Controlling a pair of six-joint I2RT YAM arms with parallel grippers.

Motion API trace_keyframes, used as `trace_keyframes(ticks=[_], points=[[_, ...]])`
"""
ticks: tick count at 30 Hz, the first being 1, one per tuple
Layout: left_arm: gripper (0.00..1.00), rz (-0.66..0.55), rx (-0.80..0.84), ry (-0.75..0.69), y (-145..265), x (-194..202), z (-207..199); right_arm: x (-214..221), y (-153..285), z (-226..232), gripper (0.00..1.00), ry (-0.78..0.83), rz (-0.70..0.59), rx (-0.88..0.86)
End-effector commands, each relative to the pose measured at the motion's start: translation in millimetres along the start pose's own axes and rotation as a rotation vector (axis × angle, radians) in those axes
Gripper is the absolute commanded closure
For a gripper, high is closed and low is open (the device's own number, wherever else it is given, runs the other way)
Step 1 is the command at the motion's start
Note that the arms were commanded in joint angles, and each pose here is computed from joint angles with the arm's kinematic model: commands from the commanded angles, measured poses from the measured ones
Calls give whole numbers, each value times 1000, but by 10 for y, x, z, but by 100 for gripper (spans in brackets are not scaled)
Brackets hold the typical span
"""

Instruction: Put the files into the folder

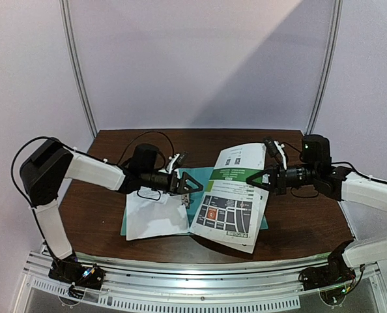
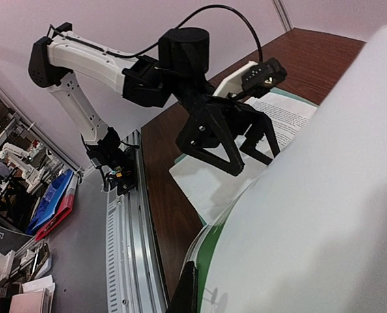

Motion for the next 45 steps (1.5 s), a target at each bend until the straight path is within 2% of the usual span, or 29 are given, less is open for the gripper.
trace_keyframes(ticks=[1, 8, 13, 19, 22, 26, 32, 36, 37, 38, 41, 43, 45], points=[[0, 19, 136, -6, -71, 6, 25, -16, 17, 71, 100, 40, -25, -59], [2, 40, 325, 10, -112, 57, -73, 0, 11, 64, 100, 44, -27, -64], [17, 63, 406, -16, -168, 80, -193, 26, -12, 37, 100, 39, -39, -72], [31, 45, 478, -24, -152, 28, -301, 45, -24, 27, 100, 37, -35, -77], [43, 41, 496, -20, -145, 23, -310, 67, -20, 24, 100, 33, -28, -67], [50, 23, 530, -15, -98, 24, -350, 114, -13, 11, 100, 29, -16, -50], [71, 7, 532, 7, -29, 40, -333, 173, -19, -47, 100, 1, 13, 9], [100, 5, 514, 17, -3, 54, -344, 192, -41, -129, 100, -41, 31, 71], [100, -2, 500, 20, 9, 50, -353, 191, -50, -164, 95, -59, 42, 97], [100, -6, 470, 33, 10, 51, -340, 171, -59, -200, 85, -77, 52, 130], [100, 22, 228, 114, -40, 91, -196, 105, -64, -333, 41, -123, 102, 268], [100, 46, 35, 125, -59, 117, -150, 45, -36, -450, 25, -149, 128, 401], [100, 66, -76, 141, -47, 142, -169, 27, 11, -582, 16, -182, 149, 544]])
Point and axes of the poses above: each gripper's point midway between its finger pads, its own y axis back along the fingers, its own z axis along the line the jaws close on, x = y × z, the point moved 9 cm from there along y, back along the fingers, and after that the axes turned 8 degrees about y, right-handed, at the moved point
